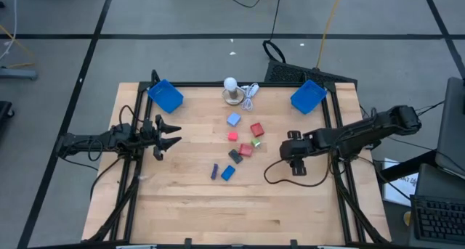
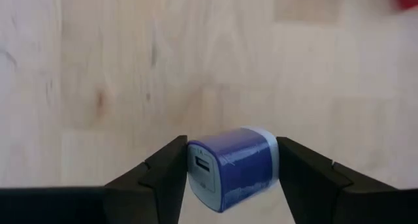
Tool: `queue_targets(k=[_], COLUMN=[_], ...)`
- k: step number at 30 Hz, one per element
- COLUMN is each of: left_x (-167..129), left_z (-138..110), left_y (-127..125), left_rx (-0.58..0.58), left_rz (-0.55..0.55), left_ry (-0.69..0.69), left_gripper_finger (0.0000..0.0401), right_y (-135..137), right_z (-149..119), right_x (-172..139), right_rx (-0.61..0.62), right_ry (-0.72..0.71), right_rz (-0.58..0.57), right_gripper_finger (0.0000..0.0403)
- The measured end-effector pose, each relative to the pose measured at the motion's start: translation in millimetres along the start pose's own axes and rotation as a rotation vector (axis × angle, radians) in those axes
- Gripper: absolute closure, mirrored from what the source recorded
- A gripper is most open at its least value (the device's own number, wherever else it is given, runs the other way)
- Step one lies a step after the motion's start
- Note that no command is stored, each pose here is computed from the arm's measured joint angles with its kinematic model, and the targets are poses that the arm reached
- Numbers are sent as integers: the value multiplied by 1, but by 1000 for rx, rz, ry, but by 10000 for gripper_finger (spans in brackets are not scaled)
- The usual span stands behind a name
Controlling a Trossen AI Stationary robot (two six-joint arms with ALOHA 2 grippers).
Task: Pick & Place Office items
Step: Put the violet charger adapter into the right blue bin
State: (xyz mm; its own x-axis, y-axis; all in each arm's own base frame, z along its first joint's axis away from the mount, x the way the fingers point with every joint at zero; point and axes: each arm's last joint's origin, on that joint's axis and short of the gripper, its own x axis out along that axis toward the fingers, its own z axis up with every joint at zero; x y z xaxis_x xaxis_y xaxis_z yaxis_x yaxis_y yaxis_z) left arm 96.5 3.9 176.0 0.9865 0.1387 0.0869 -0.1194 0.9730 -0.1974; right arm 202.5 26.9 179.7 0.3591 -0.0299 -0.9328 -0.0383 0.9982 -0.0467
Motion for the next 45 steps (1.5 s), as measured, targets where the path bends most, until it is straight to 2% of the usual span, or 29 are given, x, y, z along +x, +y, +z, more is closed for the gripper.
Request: queue_targets(k=[6, 15, 20, 27, 33, 45], left_x=[0, 0, 0, 0, 0, 0], left_z=[0, 0, 0, 0, 0, 0], left_y=[0, 0, 0, 0, 0, 0], left_rx=[0, 0, 0, 0, 0, 0], left_rz=[0, 0, 0, 0, -1, 0], left_ry=[0, 0, 0, 0, 0, 0], left_gripper_finger=[187, 187, 187, 187, 187, 187], right_y=[-5, -24, -41, -70, -104, -161], right_z=[-2, -7, -9, -12, -17, -54], right_x=[-23, -51, -60, -63, -67, -82], right_rx=[38, 282, 363, 462, 599, 902], right_ry=[-125, -297, -347, -354, -376, -349], right_rz=[-87, -250, -369, -482, -594, -805], right_gripper_finger=[209, 203, 205, 204, 203, 204])
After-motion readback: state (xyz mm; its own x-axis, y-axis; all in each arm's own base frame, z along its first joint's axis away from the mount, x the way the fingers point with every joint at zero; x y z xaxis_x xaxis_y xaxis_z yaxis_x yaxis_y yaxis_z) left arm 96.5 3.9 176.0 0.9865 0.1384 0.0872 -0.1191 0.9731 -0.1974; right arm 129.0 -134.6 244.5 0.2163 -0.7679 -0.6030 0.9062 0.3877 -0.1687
